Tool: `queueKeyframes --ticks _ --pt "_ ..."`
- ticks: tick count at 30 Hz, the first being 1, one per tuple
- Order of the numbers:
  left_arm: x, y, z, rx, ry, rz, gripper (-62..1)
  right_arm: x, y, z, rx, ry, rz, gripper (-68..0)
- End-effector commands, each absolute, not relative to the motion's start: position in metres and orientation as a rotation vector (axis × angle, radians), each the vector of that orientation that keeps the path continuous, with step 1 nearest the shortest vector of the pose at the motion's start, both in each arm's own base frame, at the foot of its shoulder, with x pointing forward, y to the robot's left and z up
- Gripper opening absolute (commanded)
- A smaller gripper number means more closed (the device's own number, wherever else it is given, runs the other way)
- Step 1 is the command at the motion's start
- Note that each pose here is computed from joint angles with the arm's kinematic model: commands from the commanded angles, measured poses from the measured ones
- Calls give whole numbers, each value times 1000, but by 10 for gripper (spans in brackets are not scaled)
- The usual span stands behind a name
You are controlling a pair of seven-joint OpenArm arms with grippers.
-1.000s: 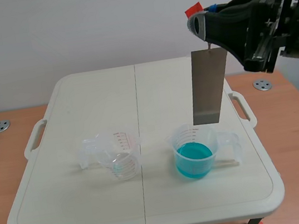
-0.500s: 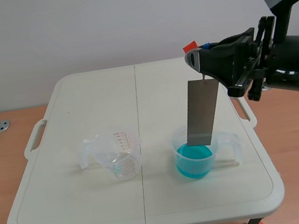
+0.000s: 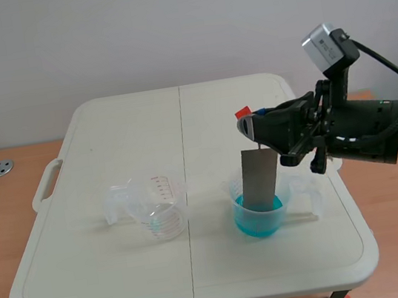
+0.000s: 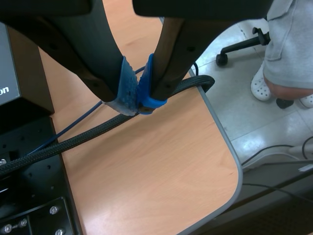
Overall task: Hold the metal plate by the orange handle, dip it into the blue solution, take it out and point at it, then put the plate back in the beaker on the left.
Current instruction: 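Lower the plate into the blue solution, then hold the plate still in the solution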
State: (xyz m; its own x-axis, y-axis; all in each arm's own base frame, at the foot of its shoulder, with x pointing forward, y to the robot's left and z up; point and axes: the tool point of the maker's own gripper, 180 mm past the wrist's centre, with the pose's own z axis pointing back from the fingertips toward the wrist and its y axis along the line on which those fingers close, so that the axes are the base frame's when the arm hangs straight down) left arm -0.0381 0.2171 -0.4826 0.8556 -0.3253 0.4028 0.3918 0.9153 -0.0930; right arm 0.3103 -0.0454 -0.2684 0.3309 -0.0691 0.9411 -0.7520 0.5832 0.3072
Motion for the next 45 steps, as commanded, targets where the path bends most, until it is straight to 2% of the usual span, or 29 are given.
queueKeyframes --ticks 1,11,45 --pt "-38 215 -482 -181 -398 -379 -577 316 -41 -259 884 -1194 537 -664" --pt "-44 219 -487 -176 -378 -374 -577 318 -40 -283 873 -1135 506 -664" --pt "-44 219 -487 -176 -377 -375 -577 318 -39 -282 877 -1139 503 -664"
